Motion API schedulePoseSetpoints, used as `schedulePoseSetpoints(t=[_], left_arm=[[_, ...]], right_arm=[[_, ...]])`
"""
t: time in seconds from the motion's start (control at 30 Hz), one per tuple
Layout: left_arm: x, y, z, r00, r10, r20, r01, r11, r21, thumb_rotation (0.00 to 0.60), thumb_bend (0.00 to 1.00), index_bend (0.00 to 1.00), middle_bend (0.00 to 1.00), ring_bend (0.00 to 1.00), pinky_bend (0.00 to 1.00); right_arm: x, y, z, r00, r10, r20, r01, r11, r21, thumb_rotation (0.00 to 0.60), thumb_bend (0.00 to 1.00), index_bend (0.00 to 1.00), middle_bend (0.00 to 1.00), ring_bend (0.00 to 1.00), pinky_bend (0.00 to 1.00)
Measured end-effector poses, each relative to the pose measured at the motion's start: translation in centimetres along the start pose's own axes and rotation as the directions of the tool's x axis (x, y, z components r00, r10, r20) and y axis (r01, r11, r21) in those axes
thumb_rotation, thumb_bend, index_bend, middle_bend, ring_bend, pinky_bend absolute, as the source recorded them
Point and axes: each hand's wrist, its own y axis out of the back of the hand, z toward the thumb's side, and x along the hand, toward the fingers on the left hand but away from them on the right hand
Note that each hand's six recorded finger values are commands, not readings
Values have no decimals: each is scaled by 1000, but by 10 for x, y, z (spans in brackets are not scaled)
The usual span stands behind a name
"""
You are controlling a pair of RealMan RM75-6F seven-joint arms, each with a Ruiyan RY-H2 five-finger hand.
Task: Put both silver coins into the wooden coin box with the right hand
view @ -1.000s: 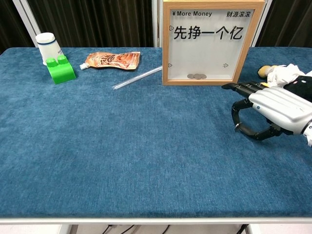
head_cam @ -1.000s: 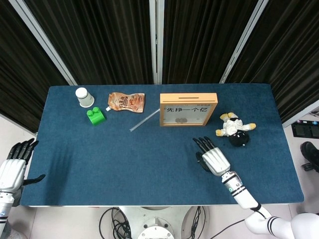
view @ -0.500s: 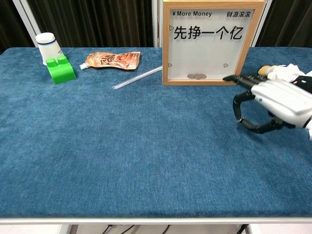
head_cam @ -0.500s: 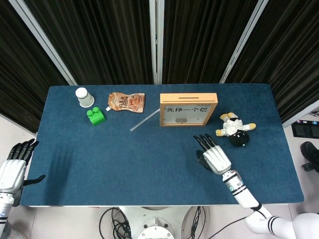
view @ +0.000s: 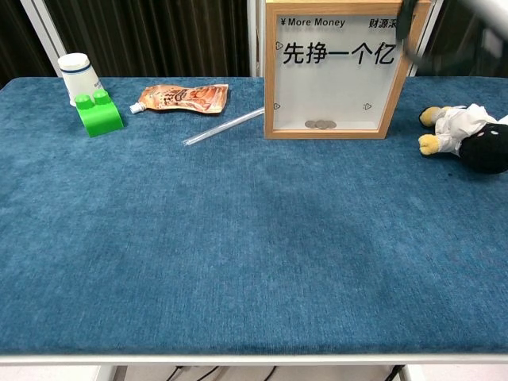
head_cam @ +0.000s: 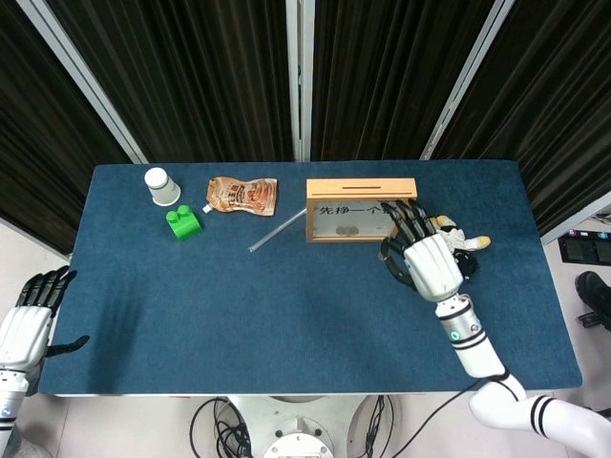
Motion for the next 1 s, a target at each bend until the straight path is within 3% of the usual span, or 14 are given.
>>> schedulePoseSetpoints(t=[0.13,0.23,0.4,0.67,1.0], left_arm=[[0,1,2,1000,-3,6,3,1000,2,600,37,43,0,0,0],[0,2,4,1000,-5,10,5,1000,2,600,37,44,0,0,0],[0,2,5,1000,-4,12,4,1000,-4,600,38,44,0,0,0],[0,3,5,1000,-6,9,6,1000,-4,600,35,44,0,0,0],[1,2,1,1000,-2,7,2,1000,-12,600,35,44,0,0,0]], right_arm=[[-40,28,-3,998,-43,53,42,999,16,600,366,693,86,0,0],[-65,37,-7,995,-40,94,38,999,29,600,367,702,89,0,0],[-94,32,-13,986,30,165,-34,999,25,600,367,709,91,0,0],[-127,13,-17,942,174,286,-167,985,-50,600,372,734,91,0,0],[-149,7,-6,906,259,336,-237,966,-104,600,376,740,91,0,0]])
